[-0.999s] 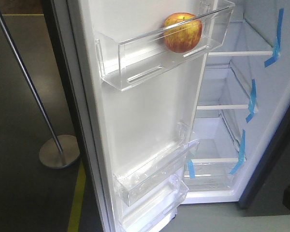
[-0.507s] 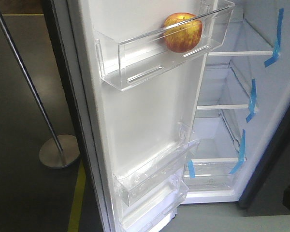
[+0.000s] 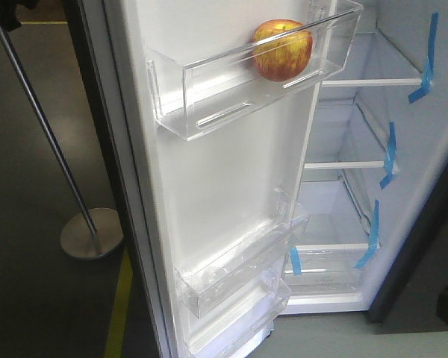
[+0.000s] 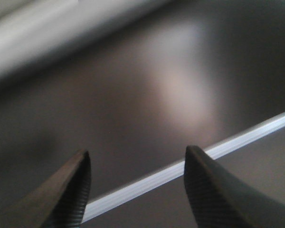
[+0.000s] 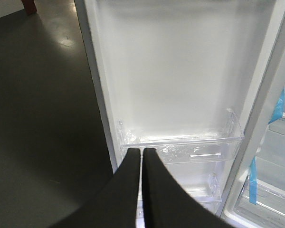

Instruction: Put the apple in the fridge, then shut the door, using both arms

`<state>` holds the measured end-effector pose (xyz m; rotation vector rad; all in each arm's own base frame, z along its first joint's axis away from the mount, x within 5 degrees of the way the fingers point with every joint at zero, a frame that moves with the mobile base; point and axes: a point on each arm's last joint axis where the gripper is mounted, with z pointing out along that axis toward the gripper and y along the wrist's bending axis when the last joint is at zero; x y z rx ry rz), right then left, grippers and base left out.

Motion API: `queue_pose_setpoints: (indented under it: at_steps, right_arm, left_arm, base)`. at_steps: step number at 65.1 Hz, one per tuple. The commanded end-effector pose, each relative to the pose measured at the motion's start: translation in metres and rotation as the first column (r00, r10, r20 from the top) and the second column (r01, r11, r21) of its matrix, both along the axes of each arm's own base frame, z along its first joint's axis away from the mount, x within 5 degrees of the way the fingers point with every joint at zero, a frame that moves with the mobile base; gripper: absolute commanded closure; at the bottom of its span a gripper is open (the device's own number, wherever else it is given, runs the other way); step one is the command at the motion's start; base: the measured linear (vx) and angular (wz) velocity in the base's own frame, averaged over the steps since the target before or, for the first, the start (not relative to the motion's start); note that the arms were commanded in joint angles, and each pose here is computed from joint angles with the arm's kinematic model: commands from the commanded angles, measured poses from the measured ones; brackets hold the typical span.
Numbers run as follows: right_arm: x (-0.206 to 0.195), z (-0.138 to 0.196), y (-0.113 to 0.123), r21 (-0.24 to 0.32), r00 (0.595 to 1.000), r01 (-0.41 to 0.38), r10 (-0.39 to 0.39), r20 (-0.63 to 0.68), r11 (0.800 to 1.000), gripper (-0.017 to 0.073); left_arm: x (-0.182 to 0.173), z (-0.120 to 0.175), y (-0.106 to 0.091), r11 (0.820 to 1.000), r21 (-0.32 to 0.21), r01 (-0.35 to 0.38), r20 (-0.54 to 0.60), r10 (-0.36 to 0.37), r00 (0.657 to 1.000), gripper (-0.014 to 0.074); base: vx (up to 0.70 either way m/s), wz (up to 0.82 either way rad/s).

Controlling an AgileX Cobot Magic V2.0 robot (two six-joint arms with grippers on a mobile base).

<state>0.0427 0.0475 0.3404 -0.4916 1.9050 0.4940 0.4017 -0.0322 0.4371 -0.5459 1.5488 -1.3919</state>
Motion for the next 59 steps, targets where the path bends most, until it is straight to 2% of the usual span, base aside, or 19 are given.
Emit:
queue_pose_setpoints:
  at_steps: [1, 8, 14, 19, 28, 34, 39, 49, 59]
  right_arm:
    - [0.003, 0.011, 0.000, 0.053, 0.998, 0.020, -0.023, 0.051, 0.998, 0.0562]
    - [0.002, 0.012, 0.001, 0.062, 0.999, 0.016, -0.020, 0.050, 0.998, 0.0562]
    - [0.002, 0.012, 0.001, 0.068, 0.998, 0.016, -0.019, 0.051, 0.998, 0.0562]
    - [0.002, 0.012, 0.001, 0.067, 0.999, 0.015, -0.019, 0.051, 0.998, 0.0562]
    - [0.002, 0.012, 0.001, 0.068, 0.998, 0.017, -0.021, 0.053, 0.998, 0.0562]
    - [0.002, 0.012, 0.001, 0.068, 0.998, 0.017, -0.021, 0.053, 0.998, 0.0562]
    - [0.003, 0.013, 0.001, 0.069, 0.998, 0.019, -0.023, 0.056, 0.997, 0.0562]
    - [0.003, 0.013, 0.000, 0.073, 0.997, 0.026, -0.030, 0.065, 0.997, 0.0562]
    - [0.004, 0.015, 0.000, 0.080, 0.996, 0.037, -0.043, 0.080, 0.996, 0.0562]
  left_arm:
    - [-0.016, 0.029, -0.015, 0.992, -0.079, 0.096, 0.079, -0.089, 0.993, 0.0167]
    - [-0.019, 0.028, -0.031, 0.987, -0.074, 0.146, 0.081, -0.140, 0.987, 0.0167]
    - [-0.022, 0.029, -0.043, 0.980, -0.046, 0.193, 0.100, -0.188, 0.977, 0.0167]
    - [-0.027, 0.029, -0.051, 0.968, -0.019, 0.252, 0.122, -0.248, 0.961, 0.0167]
    - [-0.035, 0.030, -0.064, 0.935, -0.007, 0.355, 0.137, -0.351, 0.926, 0.0167]
    - [-0.041, 0.030, -0.074, 0.907, 0.001, 0.421, 0.146, -0.416, 0.897, 0.0167]
    - [-0.047, 0.030, -0.087, 0.877, 0.007, 0.480, 0.152, -0.475, 0.867, 0.0167]
    - [-0.061, 0.030, -0.120, 0.820, 0.010, 0.572, 0.155, -0.566, 0.810, 0.0167]
    - [-0.079, 0.030, -0.155, 0.760, 0.055, 0.648, 0.182, -0.646, 0.741, 0.0167]
  base:
    - [0.00, 0.00]
    - [0.00, 0.00]
    - [0.00, 0.00]
    - [0.00, 0.00]
    - [0.00, 0.00]
    - [0.00, 0.00]
    - [0.00, 0.00]
    - [0.00, 0.00]
    - [0.00, 0.00]
